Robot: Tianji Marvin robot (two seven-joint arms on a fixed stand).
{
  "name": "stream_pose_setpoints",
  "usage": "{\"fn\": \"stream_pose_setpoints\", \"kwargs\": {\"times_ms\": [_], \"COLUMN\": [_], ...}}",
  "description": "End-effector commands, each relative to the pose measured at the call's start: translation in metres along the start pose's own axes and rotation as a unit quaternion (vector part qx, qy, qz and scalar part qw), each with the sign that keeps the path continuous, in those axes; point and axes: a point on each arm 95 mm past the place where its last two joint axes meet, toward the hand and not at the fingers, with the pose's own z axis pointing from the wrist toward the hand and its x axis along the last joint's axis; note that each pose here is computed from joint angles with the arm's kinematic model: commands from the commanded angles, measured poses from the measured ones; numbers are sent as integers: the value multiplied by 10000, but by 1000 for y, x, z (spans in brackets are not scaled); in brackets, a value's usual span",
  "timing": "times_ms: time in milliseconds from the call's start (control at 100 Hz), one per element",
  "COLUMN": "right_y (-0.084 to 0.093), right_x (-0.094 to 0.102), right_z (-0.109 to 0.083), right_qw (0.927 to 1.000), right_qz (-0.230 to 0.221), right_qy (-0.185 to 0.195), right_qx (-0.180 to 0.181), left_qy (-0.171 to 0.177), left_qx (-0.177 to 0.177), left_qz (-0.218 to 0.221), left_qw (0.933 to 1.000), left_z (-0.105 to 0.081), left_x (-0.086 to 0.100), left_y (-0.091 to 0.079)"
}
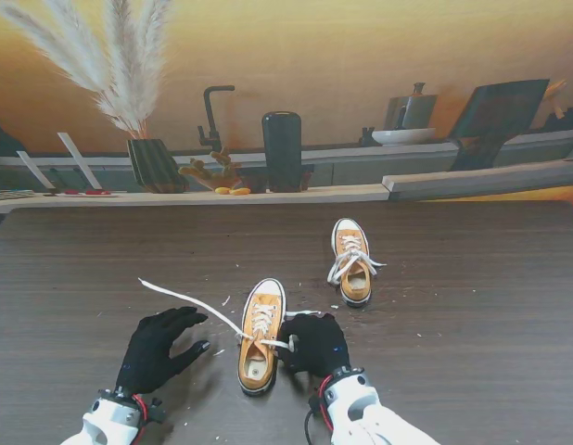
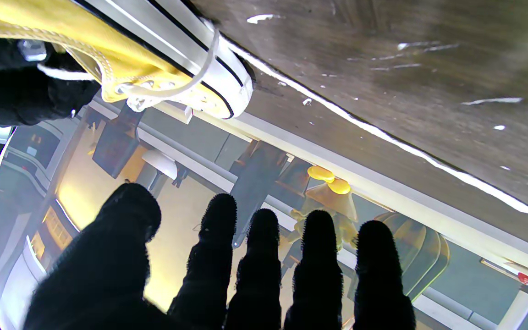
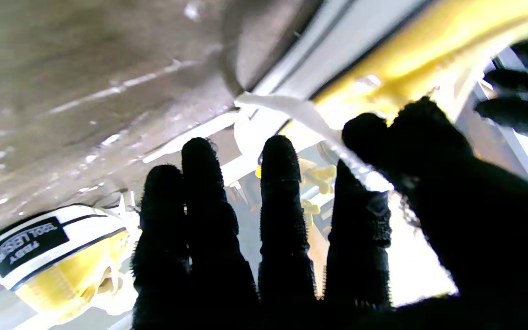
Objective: Tie the shoelaces into a bow on the shoes
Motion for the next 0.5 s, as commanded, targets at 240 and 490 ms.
{"fn": "stream_pose_setpoints", "kwargs": {"times_ms": [240, 490], "right_y": [20, 24], "right_x": [19, 27], "right_z": [2, 8], "right_qw": [9904, 9729], "right_qz": [1381, 2303], "right_qy": [82, 211], "right_qx": [-26, 65], "left_qy": [88, 174], "left_qx": [-34, -52], "left_qz": [-83, -117], "left_qw": [9999, 9998], "left_z": [0, 1], "left_x": [3, 5], "left_y": [3, 4]}}
